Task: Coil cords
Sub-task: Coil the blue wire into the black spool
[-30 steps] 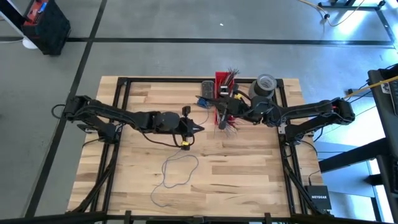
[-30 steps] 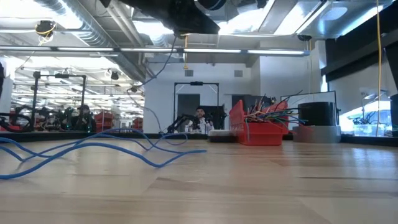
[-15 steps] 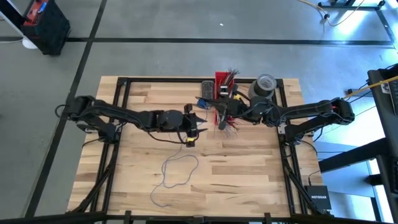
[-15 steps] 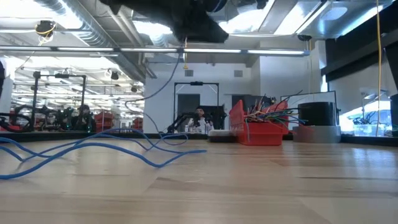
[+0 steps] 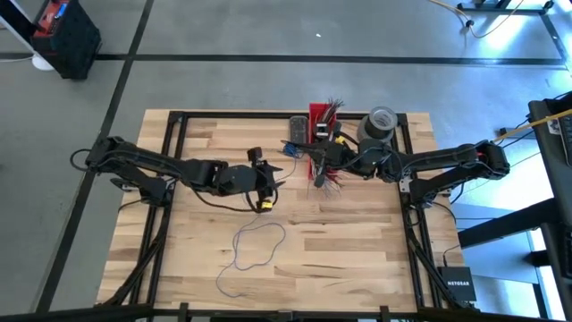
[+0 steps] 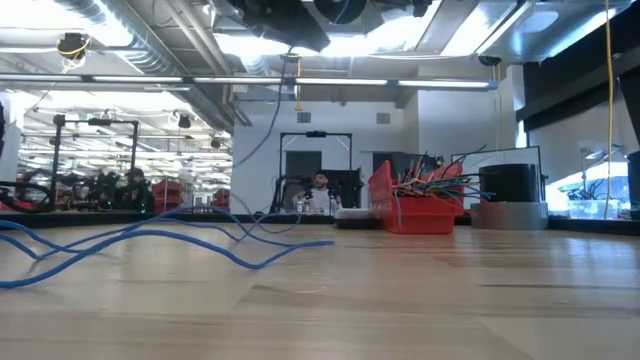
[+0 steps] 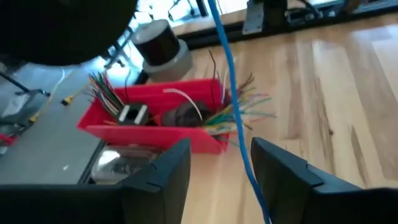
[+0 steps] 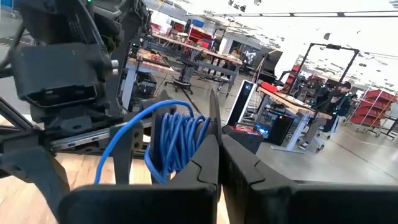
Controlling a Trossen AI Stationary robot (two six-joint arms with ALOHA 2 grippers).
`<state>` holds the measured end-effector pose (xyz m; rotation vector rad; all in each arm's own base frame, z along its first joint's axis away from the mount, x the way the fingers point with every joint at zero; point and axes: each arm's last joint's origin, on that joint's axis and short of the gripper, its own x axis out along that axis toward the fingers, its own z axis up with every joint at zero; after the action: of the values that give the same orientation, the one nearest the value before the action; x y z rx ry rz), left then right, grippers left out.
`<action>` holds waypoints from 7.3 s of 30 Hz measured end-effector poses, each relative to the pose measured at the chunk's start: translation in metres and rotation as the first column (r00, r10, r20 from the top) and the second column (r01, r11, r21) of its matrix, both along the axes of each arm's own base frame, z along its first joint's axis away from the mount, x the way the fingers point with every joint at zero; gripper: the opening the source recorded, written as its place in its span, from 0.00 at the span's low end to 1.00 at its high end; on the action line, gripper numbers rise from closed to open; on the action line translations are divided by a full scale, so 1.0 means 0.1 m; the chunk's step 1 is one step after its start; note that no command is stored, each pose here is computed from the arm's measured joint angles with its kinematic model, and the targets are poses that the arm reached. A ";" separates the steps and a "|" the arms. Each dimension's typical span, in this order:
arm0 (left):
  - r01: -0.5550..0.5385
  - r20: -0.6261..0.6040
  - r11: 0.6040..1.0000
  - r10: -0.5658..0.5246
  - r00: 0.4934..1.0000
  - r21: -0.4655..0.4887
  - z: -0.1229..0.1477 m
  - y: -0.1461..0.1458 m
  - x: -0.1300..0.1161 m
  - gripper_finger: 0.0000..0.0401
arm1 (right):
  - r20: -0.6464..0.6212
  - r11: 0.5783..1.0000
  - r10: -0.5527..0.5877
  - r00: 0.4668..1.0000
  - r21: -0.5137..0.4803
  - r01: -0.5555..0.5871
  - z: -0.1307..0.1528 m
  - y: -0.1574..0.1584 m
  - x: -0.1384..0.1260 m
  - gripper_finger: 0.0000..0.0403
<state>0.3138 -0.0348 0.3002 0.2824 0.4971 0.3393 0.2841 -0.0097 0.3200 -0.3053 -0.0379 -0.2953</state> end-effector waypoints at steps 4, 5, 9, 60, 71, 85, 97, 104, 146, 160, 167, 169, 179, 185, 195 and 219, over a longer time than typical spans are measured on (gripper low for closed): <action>0.019 0.020 1.000 -0.020 1.000 0.019 0.03 -0.03 0.01 0.38 | -0.001 1.000 -0.001 1.000 -0.002 0.001 0.00 0.00 0.00 0.02; 0.022 0.028 1.000 -0.023 0.999 0.019 0.03 -0.04 0.01 0.38 | -0.001 1.000 -0.001 1.000 -0.002 0.001 0.00 0.00 0.00 0.02; 0.029 0.052 0.999 -0.030 0.998 0.020 0.06 -0.05 0.02 0.35 | -0.001 1.000 -0.001 1.000 -0.002 0.001 0.00 0.00 0.00 0.02; -0.008 0.237 1.000 0.009 0.972 -0.006 0.00 0.14 0.33 0.01 | 0.136 0.993 0.118 0.984 -0.012 -0.117 0.20 0.26 -0.10 0.02; 0.094 0.207 0.995 -0.095 0.974 0.018 0.14 -0.17 0.28 0.01 | -0.096 0.993 -0.059 0.994 -0.104 0.049 0.00 0.21 -0.08 0.02; 0.023 0.283 1.000 -0.017 0.959 -0.015 0.24 0.03 0.28 0.01 | -0.208 0.992 0.031 0.978 -0.116 -0.056 -0.28 0.25 0.11 0.02; -0.030 0.179 0.995 0.046 0.983 -0.092 0.10 0.09 0.25 0.01 | -0.197 0.994 0.015 0.980 -0.102 -0.035 -0.27 0.25 0.11 0.02; -0.022 0.177 0.996 0.038 0.983 -0.091 0.09 0.05 0.25 0.01 | -0.195 0.995 0.007 0.981 -0.096 -0.026 -0.27 0.25 0.11 0.02; 0.000 0.161 0.996 0.014 0.987 -0.089 0.06 0.01 0.24 0.01 | -0.214 0.999 0.015 0.977 -0.048 -0.026 -0.30 0.25 0.12 0.02; -0.026 0.172 0.996 0.040 0.984 -0.083 -0.01 0.08 0.34 0.01 | -0.108 0.998 0.015 0.994 0.068 -0.008 -0.24 0.24 0.12 0.02; -0.041 0.143 0.997 0.050 0.988 -0.069 -0.12 0.11 0.41 0.01 | 0.080 0.998 0.036 0.996 0.054 -0.041 0.01 0.25 0.05 0.02; -0.045 0.142 0.997 0.054 0.988 -0.067 -0.12 0.13 0.42 0.01 | 0.108 0.998 0.044 0.993 0.036 -0.048 0.04 0.25 0.04 0.02; -0.036 0.143 0.999 0.041 0.989 -0.035 -0.08 0.15 0.42 0.01 | 0.176 0.999 0.053 0.983 0.002 -0.054 0.36 0.23 -0.25 0.02; -0.027 0.138 0.999 0.030 0.990 -0.023 -0.09 0.14 0.42 0.01 | 0.200 0.997 0.075 0.977 -0.005 -0.076 0.67 0.23 -0.35 0.02; -0.028 0.093 0.999 0.030 0.995 -0.017 -0.14 0.15 0.41 0.01 | 0.232 0.993 0.114 0.966 -0.035 -0.109 1.11 0.23 -0.45 0.02; -0.187 -0.031 0.980 0.189 0.981 0.065 0.01 0.26 0.05 0.01 | -0.286 0.987 0.161 0.945 0.041 -0.156 0.69 0.25 -0.42 0.02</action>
<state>0.3191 -0.0089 0.3008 0.3027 0.5517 0.5351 0.2423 0.0149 0.3888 -0.3228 0.2277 -0.0886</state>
